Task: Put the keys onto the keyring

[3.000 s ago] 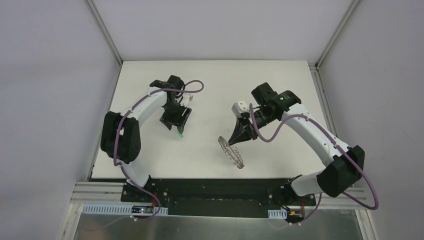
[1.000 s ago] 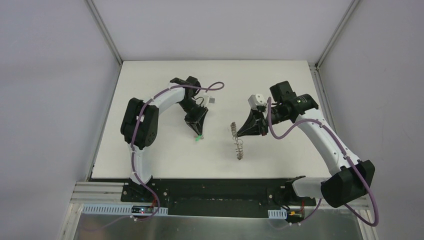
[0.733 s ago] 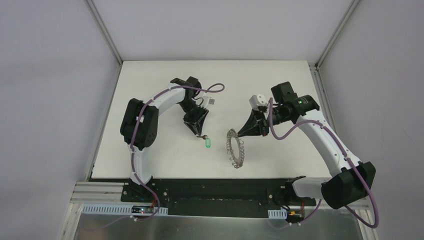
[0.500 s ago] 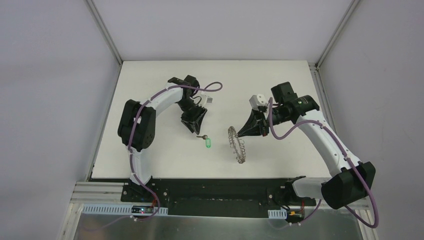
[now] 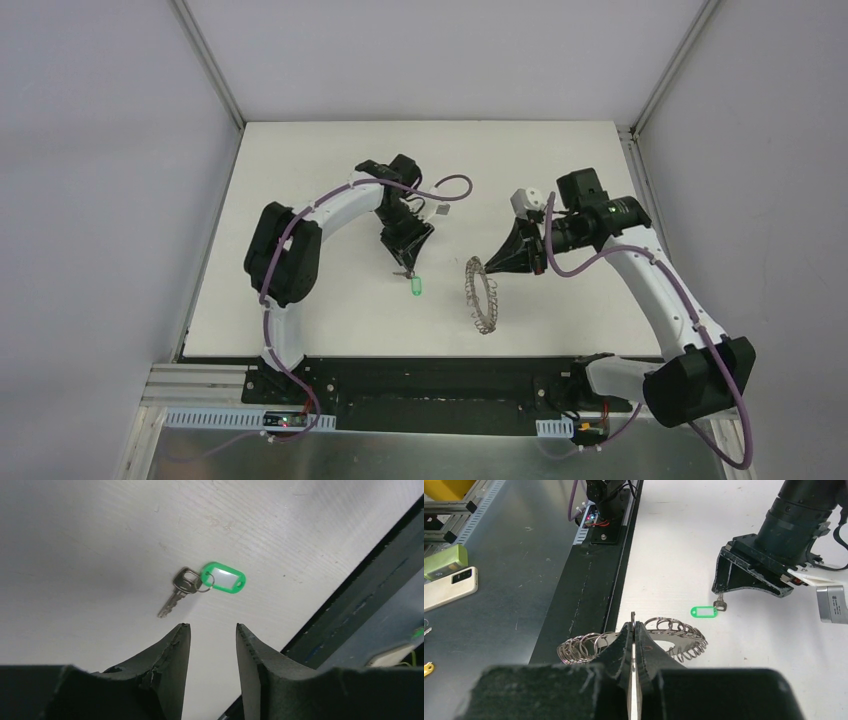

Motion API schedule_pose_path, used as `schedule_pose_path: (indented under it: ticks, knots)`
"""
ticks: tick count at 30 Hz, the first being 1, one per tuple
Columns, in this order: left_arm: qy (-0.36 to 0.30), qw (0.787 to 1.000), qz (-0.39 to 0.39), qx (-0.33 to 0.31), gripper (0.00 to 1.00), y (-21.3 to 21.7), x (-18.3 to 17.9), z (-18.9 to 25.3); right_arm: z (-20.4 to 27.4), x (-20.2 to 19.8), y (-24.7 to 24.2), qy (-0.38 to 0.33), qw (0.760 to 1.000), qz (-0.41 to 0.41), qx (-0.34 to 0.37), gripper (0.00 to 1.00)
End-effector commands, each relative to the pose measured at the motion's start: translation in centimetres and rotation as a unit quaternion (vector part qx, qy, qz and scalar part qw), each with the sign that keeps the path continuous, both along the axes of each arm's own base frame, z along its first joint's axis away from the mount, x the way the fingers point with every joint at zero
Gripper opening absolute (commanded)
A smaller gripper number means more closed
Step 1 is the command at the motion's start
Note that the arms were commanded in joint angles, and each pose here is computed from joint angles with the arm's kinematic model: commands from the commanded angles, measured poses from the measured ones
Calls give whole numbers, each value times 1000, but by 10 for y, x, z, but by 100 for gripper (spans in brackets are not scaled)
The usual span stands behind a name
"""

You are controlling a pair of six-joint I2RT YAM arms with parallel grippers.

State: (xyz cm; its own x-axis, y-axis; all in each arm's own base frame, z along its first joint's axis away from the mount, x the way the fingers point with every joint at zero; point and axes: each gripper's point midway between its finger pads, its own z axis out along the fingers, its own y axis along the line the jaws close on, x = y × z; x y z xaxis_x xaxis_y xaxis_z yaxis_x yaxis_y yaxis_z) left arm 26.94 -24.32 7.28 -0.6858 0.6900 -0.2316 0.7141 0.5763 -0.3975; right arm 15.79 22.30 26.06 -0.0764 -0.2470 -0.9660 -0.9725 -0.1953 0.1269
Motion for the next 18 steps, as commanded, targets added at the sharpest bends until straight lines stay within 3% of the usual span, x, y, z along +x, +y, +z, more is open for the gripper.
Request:
schedule_pose_path:
  ticks: [1, 12, 18]
  knots:
    - [-96, 993, -72, -4, 40, 1, 16, 19, 17, -14, -7, 16, 1000, -6, 25, 0]
    - [-140, 977, -157, 28, 45, -12, 8, 0, 15, -18, -19, 23, 999, -33, 23, 0]
    - [-156, 965, -182, 103, 46, -8, 9, -17, 15, -19, -19, 22, 999, -32, 25, 0]
